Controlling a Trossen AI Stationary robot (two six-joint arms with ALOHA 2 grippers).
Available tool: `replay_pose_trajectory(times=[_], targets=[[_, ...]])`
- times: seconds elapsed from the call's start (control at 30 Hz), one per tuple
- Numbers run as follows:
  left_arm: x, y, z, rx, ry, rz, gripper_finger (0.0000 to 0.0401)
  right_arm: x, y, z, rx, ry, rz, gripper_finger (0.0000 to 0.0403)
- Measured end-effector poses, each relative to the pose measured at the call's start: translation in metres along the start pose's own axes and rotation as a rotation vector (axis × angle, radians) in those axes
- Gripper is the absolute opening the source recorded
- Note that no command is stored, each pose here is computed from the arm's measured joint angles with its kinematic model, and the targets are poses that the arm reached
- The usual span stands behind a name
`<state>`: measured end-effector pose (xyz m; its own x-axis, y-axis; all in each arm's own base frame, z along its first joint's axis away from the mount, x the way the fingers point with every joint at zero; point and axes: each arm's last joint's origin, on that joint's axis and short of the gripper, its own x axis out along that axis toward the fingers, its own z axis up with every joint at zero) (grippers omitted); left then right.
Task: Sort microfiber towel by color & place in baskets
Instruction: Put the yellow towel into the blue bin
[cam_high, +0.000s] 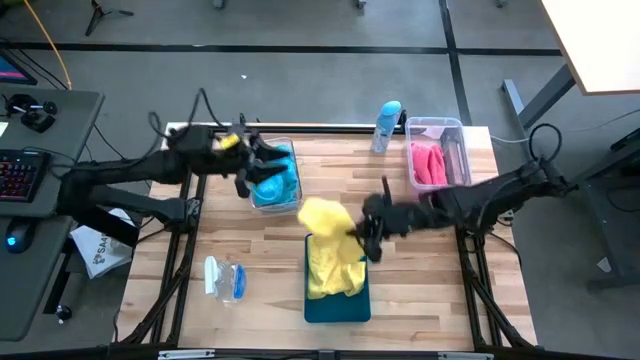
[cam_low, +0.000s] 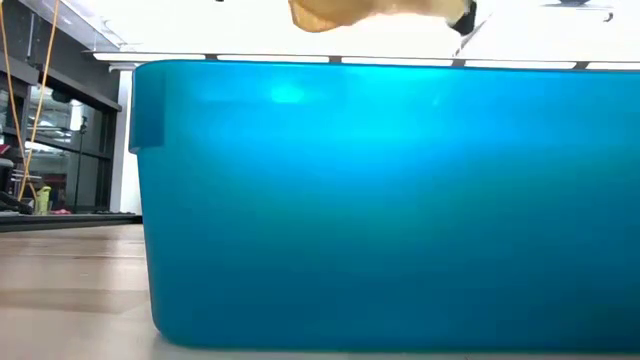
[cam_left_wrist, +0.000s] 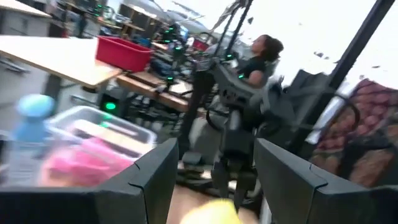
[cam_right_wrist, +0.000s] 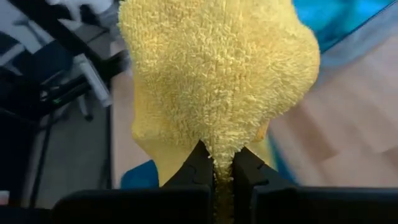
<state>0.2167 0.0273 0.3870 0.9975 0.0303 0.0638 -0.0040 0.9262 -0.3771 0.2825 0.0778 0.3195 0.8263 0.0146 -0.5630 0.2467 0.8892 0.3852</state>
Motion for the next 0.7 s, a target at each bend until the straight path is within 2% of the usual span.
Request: replay_pose_trajectory(times=[0.13,0.37,0.57,0.7], targets=[[0.023,-0.021,-0.021,-0.053,0.021,-0.047,0.0200,0.010,0.028,-0.038,0.078,-0.024,0.003,0.0004],[0.035,-0.052,-0.047,-0.071,0.089,-0.099,0.0200,0.054,0.058,-0.100,0.452,-0.133,0.001,0.0003],[0.023,-0.062,-0.041,-0.036,0.078,-0.167,0.0200,0.084,0.073,-0.117,0.643,-0.137,-0.079,0.0002],[0.009,-0.068,-0.034,0.005,0.090,-0.242,0.0200,0.093,0.075,-0.121,0.747,-0.090,-0.200,0.0002]])
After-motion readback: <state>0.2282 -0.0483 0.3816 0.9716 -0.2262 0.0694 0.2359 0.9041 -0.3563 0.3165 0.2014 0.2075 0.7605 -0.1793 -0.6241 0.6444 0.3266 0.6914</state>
